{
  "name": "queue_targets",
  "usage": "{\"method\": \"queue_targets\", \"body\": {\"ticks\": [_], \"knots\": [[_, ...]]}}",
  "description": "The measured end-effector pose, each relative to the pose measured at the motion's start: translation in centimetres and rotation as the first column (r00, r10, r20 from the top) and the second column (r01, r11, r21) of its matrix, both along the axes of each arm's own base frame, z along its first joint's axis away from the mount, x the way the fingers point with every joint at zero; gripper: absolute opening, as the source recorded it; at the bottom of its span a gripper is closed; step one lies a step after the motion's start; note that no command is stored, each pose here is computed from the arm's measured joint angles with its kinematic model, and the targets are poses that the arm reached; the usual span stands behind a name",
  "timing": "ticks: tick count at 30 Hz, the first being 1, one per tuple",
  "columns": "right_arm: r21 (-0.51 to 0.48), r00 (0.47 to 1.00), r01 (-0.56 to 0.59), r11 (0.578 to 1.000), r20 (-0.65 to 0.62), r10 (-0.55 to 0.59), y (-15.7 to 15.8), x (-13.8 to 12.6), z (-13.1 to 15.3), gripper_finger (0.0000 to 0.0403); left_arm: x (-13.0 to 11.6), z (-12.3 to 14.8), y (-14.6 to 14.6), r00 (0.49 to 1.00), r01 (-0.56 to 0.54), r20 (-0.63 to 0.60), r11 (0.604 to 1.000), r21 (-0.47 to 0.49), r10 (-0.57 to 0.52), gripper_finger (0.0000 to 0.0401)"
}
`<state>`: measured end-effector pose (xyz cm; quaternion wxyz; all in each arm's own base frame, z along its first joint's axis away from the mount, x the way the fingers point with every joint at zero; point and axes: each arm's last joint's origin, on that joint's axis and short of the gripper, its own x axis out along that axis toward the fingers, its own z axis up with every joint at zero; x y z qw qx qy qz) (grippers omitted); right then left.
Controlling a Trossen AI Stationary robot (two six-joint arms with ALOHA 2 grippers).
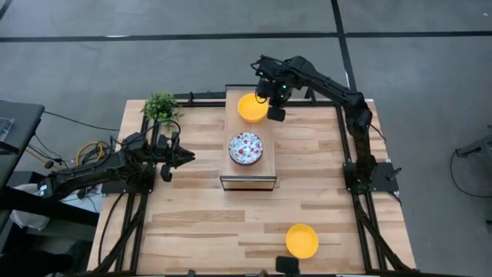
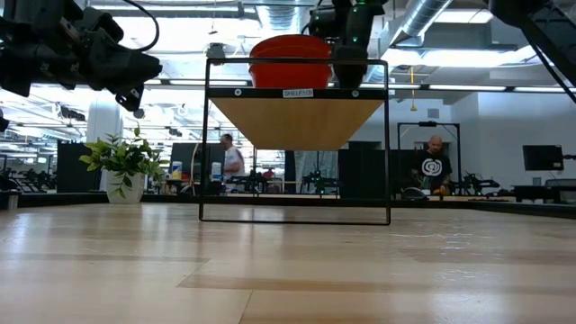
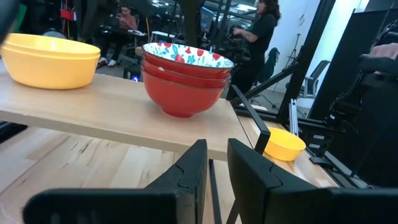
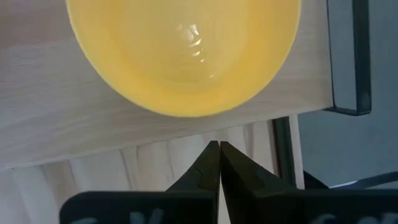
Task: Pick & Place Mini bowls
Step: Stack the top yellow bowl on the yellow bowl on the shelf
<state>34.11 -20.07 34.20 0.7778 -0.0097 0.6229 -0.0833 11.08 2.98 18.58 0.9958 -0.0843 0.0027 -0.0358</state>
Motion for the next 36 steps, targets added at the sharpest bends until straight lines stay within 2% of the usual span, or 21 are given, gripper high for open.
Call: {"method": "queue_targets", "body": {"ticks": [14, 18, 36], "knots": [[0.028, 0.999, -0.046, 0.999, -0.019, 0.047, -0.7, 1.1, -1.9, 0.0001, 0.0, 0.1, 0.0, 1.0, 0.0, 0.009, 1.0, -0.014, 0.0, 0.0063], [0.025, 0.998, -0.052, 0.998, 0.022, 0.052, -0.8, 1.4, -1.7, 0.0001, 0.0, 0.1, 0.0, 1.0, 0.0, 0.011, 1.0, -0.018, 0.0, 0.0063], [0.012, 0.996, -0.074, 0.997, 0.053, 0.073, -0.5, 2.0, -1.7, 0.0, 0.0, 0.2, 0.0, 1.0, 0.0, 0.019, 1.0, -0.014, 0.0, 0.0063]]}}
